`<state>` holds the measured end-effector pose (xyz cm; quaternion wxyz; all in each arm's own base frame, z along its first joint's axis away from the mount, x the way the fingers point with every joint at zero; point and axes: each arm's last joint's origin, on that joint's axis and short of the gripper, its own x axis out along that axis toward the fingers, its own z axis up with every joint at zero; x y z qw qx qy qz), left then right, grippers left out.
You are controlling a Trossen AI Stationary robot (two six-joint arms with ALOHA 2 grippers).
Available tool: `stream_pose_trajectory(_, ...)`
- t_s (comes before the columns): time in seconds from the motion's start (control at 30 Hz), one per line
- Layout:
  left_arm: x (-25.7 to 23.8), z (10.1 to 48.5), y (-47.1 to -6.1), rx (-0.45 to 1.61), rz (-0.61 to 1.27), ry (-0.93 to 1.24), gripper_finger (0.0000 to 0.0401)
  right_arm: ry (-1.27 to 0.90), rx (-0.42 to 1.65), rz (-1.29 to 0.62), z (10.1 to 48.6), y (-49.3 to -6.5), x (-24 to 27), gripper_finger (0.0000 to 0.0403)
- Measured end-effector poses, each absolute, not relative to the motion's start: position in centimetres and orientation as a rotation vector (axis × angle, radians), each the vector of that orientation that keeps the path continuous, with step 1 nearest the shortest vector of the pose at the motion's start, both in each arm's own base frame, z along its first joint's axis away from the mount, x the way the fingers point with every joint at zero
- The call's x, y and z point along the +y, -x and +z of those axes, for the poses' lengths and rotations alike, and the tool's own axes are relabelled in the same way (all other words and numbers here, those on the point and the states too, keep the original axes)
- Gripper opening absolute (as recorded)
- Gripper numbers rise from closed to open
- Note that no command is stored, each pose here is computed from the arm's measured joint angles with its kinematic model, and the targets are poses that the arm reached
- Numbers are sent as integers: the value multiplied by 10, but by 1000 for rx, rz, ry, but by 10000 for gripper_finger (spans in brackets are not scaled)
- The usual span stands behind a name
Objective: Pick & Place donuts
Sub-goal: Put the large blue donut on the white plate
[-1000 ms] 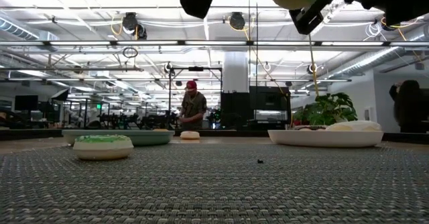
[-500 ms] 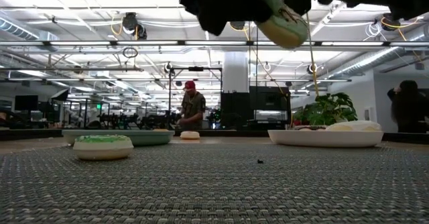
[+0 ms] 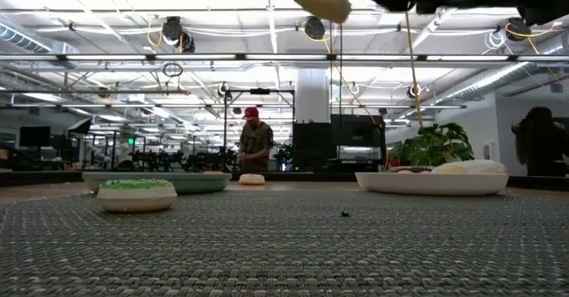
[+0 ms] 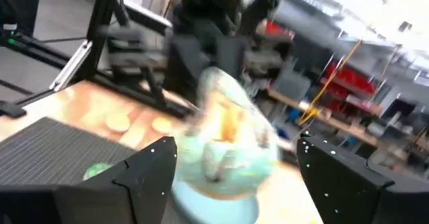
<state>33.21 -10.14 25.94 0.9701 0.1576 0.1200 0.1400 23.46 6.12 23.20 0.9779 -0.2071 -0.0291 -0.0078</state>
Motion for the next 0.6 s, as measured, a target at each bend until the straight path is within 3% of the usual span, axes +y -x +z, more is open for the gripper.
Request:
stream_pose_trajectory(0.1, -73, 255, -320, 177, 252, -228, 21, 352, -99, -34, 242, -229, 57, 285)
stream_pose_trajectory(0.27, -34, 245, -315, 20, 153, -69, 21, 279, 4, -70, 236, -228, 43, 278)
stream_pose_trajectory(0.6, -8, 227, -339, -38, 106, -54, 21, 314, 151, -199, 208, -237, 7, 296)
